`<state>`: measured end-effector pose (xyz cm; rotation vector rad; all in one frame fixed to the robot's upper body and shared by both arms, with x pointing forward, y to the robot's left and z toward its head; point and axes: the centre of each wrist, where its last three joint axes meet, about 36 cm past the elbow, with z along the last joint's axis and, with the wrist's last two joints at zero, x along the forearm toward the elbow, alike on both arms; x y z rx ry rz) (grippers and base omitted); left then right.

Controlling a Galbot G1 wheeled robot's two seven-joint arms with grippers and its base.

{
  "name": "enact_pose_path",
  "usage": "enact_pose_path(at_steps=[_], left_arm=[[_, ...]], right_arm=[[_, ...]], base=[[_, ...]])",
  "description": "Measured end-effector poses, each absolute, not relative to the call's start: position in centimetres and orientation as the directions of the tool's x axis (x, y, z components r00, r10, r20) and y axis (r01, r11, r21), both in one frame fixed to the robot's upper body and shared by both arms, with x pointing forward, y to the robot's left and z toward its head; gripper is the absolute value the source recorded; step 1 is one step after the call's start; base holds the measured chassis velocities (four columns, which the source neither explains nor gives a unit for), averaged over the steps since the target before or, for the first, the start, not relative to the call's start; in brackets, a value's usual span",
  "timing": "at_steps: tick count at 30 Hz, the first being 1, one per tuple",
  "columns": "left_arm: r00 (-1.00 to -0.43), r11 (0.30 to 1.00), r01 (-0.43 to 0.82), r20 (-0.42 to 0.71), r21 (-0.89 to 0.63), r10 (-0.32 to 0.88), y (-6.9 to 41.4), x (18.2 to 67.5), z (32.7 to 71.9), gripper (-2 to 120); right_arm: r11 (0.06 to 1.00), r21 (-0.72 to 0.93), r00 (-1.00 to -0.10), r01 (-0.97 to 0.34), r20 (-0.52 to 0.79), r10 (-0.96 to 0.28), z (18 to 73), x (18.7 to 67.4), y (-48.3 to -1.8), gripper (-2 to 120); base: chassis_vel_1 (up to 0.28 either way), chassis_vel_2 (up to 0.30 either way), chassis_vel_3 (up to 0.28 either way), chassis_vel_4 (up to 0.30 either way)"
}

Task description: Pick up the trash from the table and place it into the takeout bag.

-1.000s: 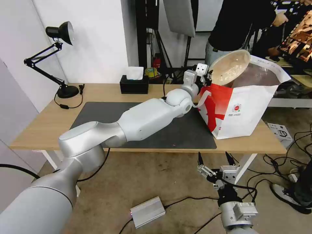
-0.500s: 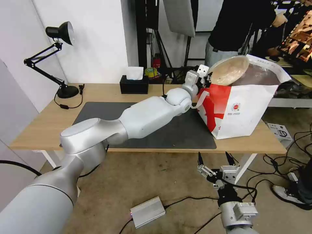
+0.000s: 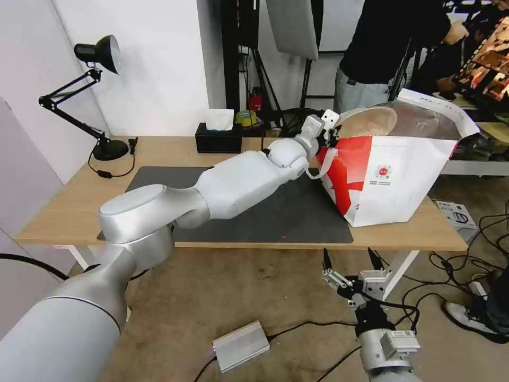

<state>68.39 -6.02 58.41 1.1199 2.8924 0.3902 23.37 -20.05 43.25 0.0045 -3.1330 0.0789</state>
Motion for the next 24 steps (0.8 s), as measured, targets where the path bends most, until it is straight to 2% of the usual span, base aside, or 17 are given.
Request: enact_pose_path(at_steps=[2,5,6,9,12,13,15,16,19,20,24], left_arm=[[-0.742,0.711,0.662,0.075,0.238,0.666,-6.1,68.4,58.4,1],[-0.740,0.706,0.662,0.068,0.250,0.669,-6.2,68.3,58.5,15],[-0.740,0.706,0.662,0.068,0.250,0.669,-6.2,68.3,58.5,15],[-0.732,0.700,0.667,0.050,0.255,0.679,-6.2,68.1,58.5,29],[-0.729,0.698,0.669,0.044,0.256,0.683,-6.2,68.0,58.5,33],[-0.725,0.694,0.672,0.037,0.256,0.688,-6.3,67.8,58.6,42],[-0.722,0.693,0.674,0.027,0.257,0.691,-6.4,67.7,58.8,51],[-0.722,0.693,0.674,0.027,0.257,0.691,-6.4,67.7,58.8,51],[-0.717,0.692,0.673,0.002,0.259,0.697,-6.6,67.6,59.3,64],[-0.717,0.692,0.673,0.002,0.259,0.697,-6.6,67.6,59.3,64],[-0.718,0.703,0.666,-0.039,0.250,0.694,-6.6,67.4,60.0,83]], right_arm=[[0.999,-0.050,-1.000,-0.003,0.008,-0.003,43.2,23.4,-20.0,100],[0.999,-0.050,-1.000,-0.003,0.008,-0.003,43.2,23.4,-20.0,100],[0.999,-0.050,-1.000,-0.003,0.008,-0.003,43.2,23.4,-20.0,100],[0.999,-0.050,-1.000,-0.003,0.008,-0.003,43.2,23.4,-20.0,100],[0.999,-0.050,-1.000,-0.003,0.008,-0.003,43.2,23.4,-20.0,100],[0.999,-0.050,-1.000,-0.003,0.008,-0.003,43.2,23.4,-20.0,100],[0.999,-0.050,-1.000,-0.003,0.008,-0.003,43.2,23.4,-20.0,100],[0.999,-0.050,-1.000,-0.003,0.008,-0.003,43.2,23.4,-20.0,100],[0.999,-0.050,-1.000,-0.003,0.008,-0.003,43.2,23.4,-20.0,100],[0.999,-0.050,-1.000,-0.003,0.008,-0.003,43.2,23.4,-20.0,100],[0.999,-0.050,-1.000,-0.003,0.008,-0.003,43.2,23.4,-20.0,100]], base=[[0.000,0.000,0.000,0.000],[0.000,0.000,0.000,0.000],[0.000,0.000,0.000,0.000],[0.000,0.000,0.000,0.000],[0.000,0.000,0.000,0.000],[0.000,0.000,0.000,0.000],[0.000,0.000,0.000,0.000],[0.000,0.000,0.000,0.000],[0.000,0.000,0.000,0.000],[0.000,0.000,0.000,0.000],[0.000,0.000,0.000,0.000]])
